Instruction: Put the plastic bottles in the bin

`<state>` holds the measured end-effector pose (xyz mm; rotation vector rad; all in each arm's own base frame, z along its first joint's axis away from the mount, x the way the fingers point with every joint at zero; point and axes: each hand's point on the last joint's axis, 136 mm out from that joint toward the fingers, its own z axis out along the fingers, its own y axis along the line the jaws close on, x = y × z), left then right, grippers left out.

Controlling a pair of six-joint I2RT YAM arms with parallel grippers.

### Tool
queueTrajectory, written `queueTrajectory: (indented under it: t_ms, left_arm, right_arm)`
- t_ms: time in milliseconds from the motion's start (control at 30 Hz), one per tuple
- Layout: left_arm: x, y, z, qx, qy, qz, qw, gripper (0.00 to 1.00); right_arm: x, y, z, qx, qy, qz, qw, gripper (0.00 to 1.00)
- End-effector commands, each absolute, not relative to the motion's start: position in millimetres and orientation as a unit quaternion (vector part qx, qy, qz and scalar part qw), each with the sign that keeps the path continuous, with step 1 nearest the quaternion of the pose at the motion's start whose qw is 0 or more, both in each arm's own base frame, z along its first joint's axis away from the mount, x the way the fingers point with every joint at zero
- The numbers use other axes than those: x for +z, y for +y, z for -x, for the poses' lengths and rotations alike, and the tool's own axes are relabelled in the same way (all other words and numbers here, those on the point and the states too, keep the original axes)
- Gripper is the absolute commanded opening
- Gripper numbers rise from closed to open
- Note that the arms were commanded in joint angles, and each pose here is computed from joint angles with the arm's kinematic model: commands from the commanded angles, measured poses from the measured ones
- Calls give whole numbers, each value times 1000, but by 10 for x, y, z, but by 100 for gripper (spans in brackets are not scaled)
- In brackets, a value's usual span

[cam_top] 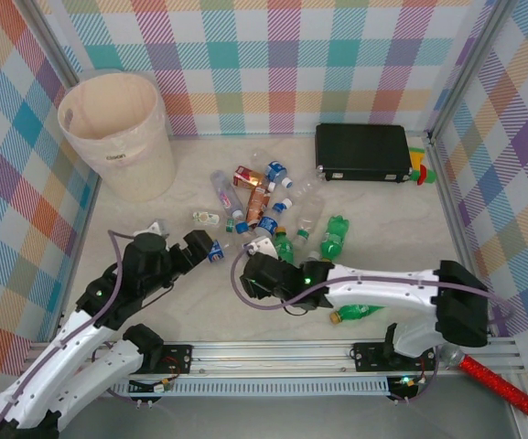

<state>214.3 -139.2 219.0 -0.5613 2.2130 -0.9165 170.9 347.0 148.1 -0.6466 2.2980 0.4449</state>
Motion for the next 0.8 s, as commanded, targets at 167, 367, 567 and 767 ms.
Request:
queueTrajectory:
  t_ms: [167, 367, 567, 767]
  left_arm:
    - [2662, -1955, -2305, -491, 793, 158, 325, 88]
    - [2740, -1967, -2335, -482, 796, 138, 340, 71]
    - [2778, -1946, -2319, -474, 798, 125, 350, 57]
    - [2760, -1948, -2285, -465, 805, 104, 352, 39]
  right_arm:
    - [1997, 3637, -1600, 243, 815, 313, 423, 57]
    - [2113, 3763, -1434, 271, 793, 348, 421, 56]
    - [2117, 3799, -1409, 274, 791, 352, 419, 56]
    - [2146, 3828, -1390, 281, 789, 354, 416, 56]
